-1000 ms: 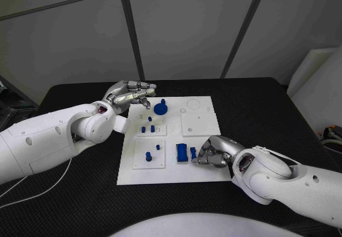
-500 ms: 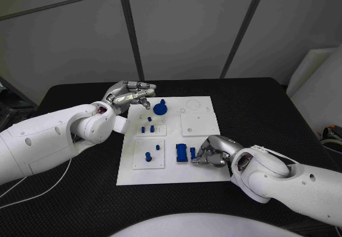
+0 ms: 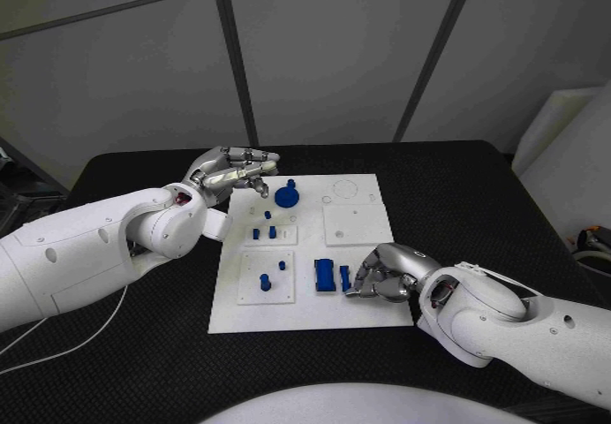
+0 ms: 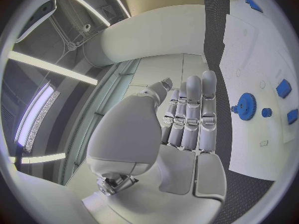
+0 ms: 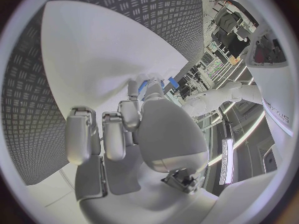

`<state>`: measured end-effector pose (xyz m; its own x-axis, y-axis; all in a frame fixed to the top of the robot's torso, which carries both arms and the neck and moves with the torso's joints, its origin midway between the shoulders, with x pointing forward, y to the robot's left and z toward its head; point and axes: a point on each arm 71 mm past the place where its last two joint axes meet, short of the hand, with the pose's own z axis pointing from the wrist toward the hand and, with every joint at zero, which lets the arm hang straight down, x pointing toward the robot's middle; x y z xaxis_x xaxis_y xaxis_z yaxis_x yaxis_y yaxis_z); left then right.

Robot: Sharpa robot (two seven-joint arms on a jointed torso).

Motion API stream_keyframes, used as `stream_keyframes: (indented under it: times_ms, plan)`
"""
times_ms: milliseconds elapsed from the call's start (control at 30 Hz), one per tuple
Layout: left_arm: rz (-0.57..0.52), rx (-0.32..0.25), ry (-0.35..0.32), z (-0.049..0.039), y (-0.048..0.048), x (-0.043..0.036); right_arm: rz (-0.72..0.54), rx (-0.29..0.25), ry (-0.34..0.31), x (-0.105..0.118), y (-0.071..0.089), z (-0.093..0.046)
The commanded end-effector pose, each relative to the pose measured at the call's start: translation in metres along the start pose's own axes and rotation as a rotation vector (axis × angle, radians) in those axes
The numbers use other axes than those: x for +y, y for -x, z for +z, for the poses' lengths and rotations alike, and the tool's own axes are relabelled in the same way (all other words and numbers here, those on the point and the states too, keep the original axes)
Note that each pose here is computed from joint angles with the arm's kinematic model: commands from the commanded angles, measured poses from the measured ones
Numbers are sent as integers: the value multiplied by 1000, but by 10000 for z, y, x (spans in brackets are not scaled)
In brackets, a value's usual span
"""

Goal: Assemble the parts on the task board

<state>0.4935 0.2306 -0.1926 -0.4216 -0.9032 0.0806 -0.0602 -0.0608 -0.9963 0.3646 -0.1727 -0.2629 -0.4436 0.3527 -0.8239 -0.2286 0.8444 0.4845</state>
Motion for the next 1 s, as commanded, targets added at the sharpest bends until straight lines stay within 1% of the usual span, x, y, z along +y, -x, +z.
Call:
stream_keyframes:
  times_ms: [33,267,400,500,600,733,833,900,1000]
  plan:
    - [0,12,-3,2,-8,-9,34,-24,41,41,52,-34]
    - [0,11,-4,6,-7,-3,97,-69,66,28,227,-55]
    - [2,3,-6,7,19,6,162,-108,142,-12,395,9]
    - [7,-11,-10,12,63,14,225,-162,202,-96,587,113]
    - [9,-36,-19,32,124,24,321,-232,223,-245,801,250]
    - [0,-86,-32,86,215,49,472,-301,205,-454,1001,457]
    - [-5,-136,-47,131,302,68,587,-338,184,-596,1091,619]
    - [-19,-178,-55,153,369,81,635,-356,176,-678,1133,725]
    - [-44,-262,-66,199,489,110,705,-387,158,-810,1195,885]
